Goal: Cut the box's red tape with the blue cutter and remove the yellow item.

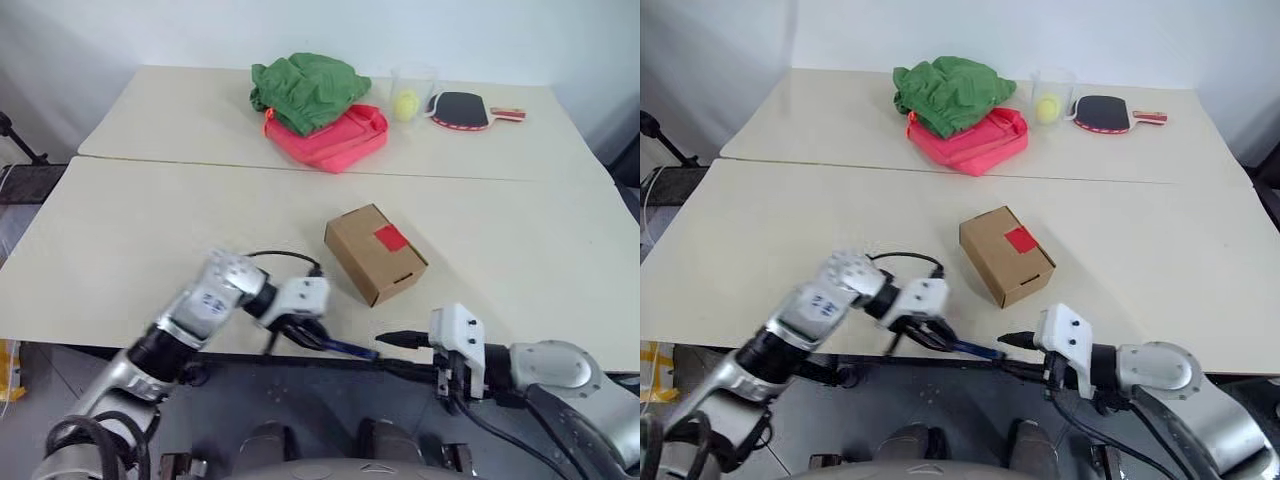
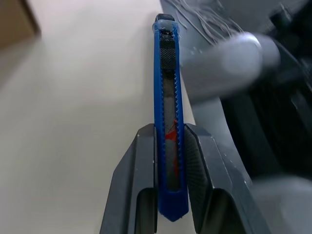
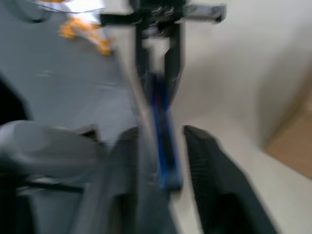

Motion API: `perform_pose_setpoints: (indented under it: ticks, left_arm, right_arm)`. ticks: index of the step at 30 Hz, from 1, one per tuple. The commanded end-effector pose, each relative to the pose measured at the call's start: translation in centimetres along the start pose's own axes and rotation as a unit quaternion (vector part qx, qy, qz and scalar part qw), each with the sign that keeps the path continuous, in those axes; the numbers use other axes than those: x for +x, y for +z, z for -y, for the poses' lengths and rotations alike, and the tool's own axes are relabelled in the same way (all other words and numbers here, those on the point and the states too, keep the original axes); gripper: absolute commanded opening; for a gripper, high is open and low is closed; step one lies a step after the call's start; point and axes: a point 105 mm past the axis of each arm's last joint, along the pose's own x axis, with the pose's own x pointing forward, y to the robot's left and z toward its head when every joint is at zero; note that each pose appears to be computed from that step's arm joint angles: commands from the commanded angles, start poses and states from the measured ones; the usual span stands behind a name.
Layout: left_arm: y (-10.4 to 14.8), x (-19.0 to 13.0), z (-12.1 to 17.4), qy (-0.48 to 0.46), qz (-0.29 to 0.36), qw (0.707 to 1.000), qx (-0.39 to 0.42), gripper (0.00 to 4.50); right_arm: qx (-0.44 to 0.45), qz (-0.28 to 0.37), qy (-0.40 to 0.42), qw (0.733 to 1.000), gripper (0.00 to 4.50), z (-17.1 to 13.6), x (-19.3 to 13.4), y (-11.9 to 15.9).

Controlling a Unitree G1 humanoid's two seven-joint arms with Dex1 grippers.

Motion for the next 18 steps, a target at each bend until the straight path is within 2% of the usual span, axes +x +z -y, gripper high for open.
perform_pose_setpoints:
  ticks: [1, 18]
  left_arm:
    - [0.3, 0.3, -0.1, 0.021, -0.017, 1.0, -0.003, 0.53]
    - [0.1, 0.0, -2.0, 0.089, -0.058, 0.994, -0.027, 0.53]
  right_arm:
    - [-0.008, -0.006, -0.029, 1.0, 0.04, 0.6, 0.5, -0.2]
    - [-0.031, -0.048, -0.017, 0.998, 0.04, 1.5, 0.4, -2.1]
